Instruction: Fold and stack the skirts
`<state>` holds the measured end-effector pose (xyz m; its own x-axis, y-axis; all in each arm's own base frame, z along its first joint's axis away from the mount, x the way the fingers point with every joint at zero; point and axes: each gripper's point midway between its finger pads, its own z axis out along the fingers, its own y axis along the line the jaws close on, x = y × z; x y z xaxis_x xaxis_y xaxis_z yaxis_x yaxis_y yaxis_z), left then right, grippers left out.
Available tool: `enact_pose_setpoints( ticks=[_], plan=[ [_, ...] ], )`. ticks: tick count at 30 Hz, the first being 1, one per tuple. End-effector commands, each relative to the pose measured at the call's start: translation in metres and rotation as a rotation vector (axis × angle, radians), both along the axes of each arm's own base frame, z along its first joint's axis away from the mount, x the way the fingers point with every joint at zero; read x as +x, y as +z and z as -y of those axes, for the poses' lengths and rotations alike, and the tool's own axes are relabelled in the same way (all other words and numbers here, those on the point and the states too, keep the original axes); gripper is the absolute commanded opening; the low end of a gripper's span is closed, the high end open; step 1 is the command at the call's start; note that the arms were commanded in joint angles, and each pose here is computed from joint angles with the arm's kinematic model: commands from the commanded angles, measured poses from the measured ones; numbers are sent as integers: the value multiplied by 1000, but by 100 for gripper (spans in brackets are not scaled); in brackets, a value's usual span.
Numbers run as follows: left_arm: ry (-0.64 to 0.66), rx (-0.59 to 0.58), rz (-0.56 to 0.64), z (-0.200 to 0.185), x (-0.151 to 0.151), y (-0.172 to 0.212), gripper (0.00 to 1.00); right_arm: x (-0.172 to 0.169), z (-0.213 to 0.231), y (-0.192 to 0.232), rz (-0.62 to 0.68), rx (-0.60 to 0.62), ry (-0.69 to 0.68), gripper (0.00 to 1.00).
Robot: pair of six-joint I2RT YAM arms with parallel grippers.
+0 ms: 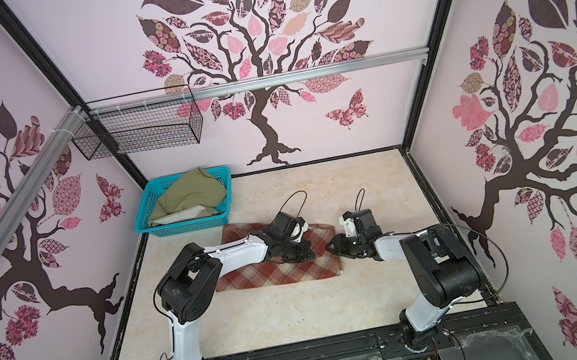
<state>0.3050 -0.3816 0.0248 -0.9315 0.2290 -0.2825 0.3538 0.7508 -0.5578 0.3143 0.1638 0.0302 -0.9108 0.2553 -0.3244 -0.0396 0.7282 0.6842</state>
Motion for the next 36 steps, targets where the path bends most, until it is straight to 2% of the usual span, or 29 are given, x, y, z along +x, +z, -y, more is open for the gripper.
enact_pose_setpoints(
  ticks=[1, 12, 17, 20, 24, 26, 31, 36],
  plan=[
    [-5, 47, -25, -3, -3, -17, 0, -23, 2, -27, -126, -8, 5, 43],
    [-3, 43, -29, -2, -3, -17, 0, -24, -11, -32, -136, 3, 43, 42],
    [-3, 43, -32, -1, -2, -17, 0, -23, -16, -28, -125, 48, 43, 42],
    [-1, 41, -31, -1, -2, -17, 0, -23, -20, -27, -127, 70, 52, 40],
    [-3, 41, -32, -1, -2, -17, 0, -21, -19, -27, -118, 68, 42, 30],
    [-3, 43, -32, 0, -2, -17, 0, -20, -19, -26, -113, 71, 41, 28],
    [0, 39, -31, 1, 0, -16, 0, -20, -20, -27, -115, 71, 43, 40],
    [0, 38, -30, 2, 1, -15, 0, -20, -25, -32, -125, 73, 58, 42]
  ],
)
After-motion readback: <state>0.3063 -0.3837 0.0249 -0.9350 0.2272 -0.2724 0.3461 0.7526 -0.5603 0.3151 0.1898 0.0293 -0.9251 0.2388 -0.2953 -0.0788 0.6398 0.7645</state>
